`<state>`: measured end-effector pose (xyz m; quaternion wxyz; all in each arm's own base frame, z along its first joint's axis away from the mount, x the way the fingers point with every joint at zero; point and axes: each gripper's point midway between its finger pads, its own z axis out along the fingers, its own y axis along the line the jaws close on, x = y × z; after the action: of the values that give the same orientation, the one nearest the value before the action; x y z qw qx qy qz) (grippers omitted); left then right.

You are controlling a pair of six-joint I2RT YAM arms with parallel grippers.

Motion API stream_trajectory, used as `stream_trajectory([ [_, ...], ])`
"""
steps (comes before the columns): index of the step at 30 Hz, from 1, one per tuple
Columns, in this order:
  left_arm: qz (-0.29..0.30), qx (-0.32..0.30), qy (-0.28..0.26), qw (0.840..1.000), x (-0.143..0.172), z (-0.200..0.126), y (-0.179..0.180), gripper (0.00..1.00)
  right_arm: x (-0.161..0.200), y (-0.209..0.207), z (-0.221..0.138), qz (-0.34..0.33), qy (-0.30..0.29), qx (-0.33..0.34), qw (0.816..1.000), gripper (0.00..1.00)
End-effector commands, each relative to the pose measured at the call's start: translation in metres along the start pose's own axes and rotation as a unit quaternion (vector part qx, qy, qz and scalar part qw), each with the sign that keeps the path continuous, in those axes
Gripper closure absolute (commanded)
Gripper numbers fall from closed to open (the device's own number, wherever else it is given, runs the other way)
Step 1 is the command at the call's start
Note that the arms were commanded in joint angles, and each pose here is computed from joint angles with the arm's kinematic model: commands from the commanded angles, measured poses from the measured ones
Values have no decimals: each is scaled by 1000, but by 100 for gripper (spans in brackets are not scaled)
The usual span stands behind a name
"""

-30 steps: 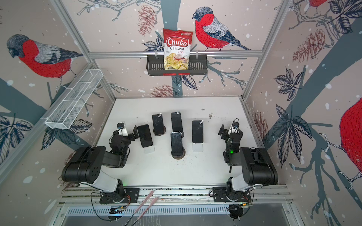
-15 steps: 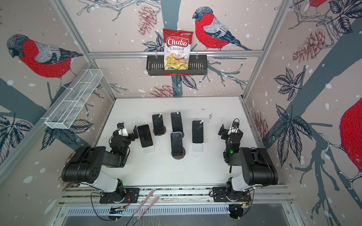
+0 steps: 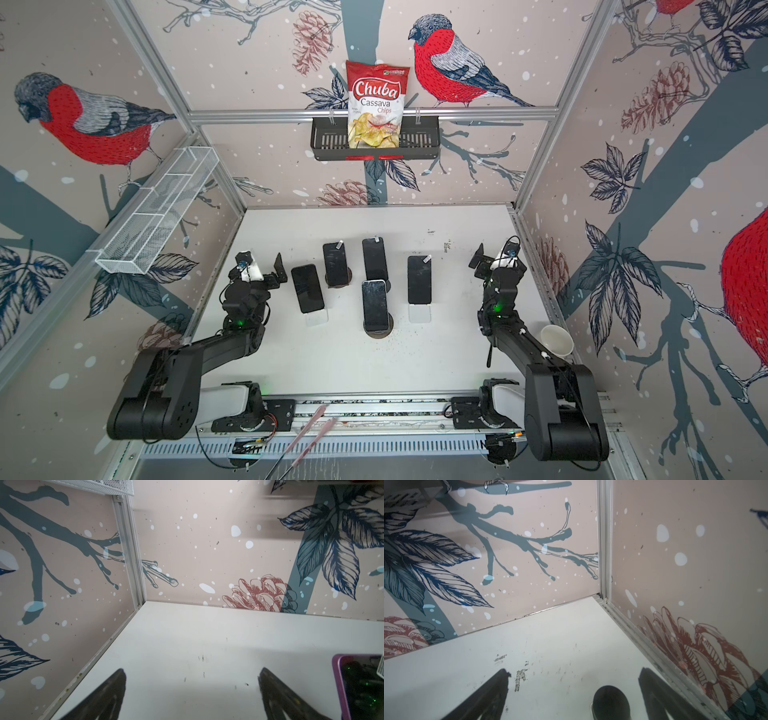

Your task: Remove the phone from the phone stand

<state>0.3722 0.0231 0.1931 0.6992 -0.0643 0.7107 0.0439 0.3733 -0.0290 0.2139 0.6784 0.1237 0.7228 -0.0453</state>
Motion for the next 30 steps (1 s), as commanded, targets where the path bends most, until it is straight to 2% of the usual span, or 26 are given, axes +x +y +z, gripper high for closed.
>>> stream_trajectory([
  [1, -28, -56, 40, 997, 3, 2, 18, 1, 7, -7, -1, 25, 39, 25, 999, 1],
  [4, -57, -56, 56, 995, -10, 7, 16, 1, 2, -4, 1, 43, 60, 25, 997, 0],
  [11, -125, -5, 78, 989, -37, 3, -6, 1, -3, 6, 10, 65, 121, 27, 990, 1],
  [17, -165, 7, 102, 981, -50, -8, -12, 2, -12, 30, 8, 77, 150, -19, 986, 1],
  [22, -207, 57, 122, 969, -58, -15, -32, 2, -19, 61, 2, 71, 163, -79, 981, 1],
  [30, -232, 111, 144, 955, -63, -21, -64, 2, -13, 90, -7, 61, 194, -112, 973, 1],
])
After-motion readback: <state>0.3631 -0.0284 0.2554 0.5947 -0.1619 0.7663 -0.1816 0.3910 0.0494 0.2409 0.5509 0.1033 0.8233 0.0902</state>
